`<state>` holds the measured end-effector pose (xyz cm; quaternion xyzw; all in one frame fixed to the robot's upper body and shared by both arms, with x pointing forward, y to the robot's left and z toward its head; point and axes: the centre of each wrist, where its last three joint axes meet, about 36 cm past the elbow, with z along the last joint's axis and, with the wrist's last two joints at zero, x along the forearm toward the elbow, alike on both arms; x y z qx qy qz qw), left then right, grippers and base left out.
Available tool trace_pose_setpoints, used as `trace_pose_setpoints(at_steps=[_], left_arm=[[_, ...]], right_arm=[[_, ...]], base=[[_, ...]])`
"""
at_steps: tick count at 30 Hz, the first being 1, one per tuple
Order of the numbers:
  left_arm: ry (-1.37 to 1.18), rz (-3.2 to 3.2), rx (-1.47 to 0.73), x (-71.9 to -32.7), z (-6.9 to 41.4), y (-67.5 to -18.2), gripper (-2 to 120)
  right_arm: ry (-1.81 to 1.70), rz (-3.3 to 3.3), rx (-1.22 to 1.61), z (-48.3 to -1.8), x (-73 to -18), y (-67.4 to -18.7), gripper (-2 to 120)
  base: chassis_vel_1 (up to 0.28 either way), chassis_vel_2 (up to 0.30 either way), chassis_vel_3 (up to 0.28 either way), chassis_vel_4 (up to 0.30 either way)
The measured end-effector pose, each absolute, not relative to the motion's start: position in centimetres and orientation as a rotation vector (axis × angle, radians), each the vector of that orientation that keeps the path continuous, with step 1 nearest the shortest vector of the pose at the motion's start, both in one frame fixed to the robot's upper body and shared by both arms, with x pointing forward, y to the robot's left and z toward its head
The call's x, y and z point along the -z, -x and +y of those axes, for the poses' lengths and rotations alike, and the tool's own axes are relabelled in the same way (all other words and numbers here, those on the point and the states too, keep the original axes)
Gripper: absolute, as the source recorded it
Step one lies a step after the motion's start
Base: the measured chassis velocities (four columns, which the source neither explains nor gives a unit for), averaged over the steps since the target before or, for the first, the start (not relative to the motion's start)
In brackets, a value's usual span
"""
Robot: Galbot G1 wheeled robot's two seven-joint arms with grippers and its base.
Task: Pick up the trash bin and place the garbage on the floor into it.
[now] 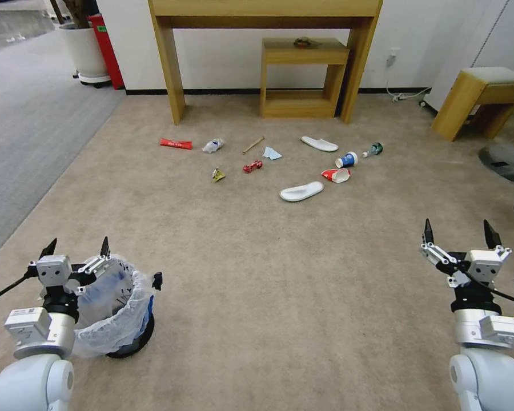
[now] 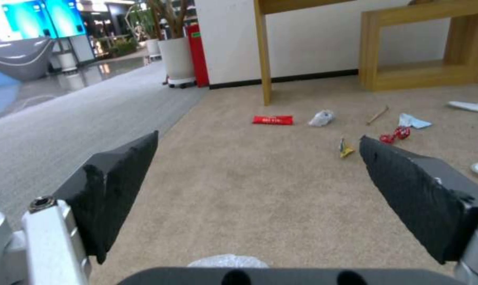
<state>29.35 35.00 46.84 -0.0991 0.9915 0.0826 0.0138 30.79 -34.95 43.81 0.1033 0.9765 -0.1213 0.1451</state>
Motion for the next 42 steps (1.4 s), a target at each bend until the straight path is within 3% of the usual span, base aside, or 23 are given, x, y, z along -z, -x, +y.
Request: trace_pose_setpoints(at_steps=[24, 42], left_arm=[[0.31, 3.083, -0.26, -46.98, 35.1, -29.37, 100], [0.305, 3.079, -0.261, -47.14, 35.1, -29.37, 100]], right_arm=[[-0.297, 2.811, 0.349, -34.93, -43.76, -30.84, 100], [-0.298, 2.809, 0.349, -34.93, -43.75, -30.83, 100]], base=[[0.002, 0.002, -0.001, -0.002], [0.096, 0.087, -0.099, -0.094]])
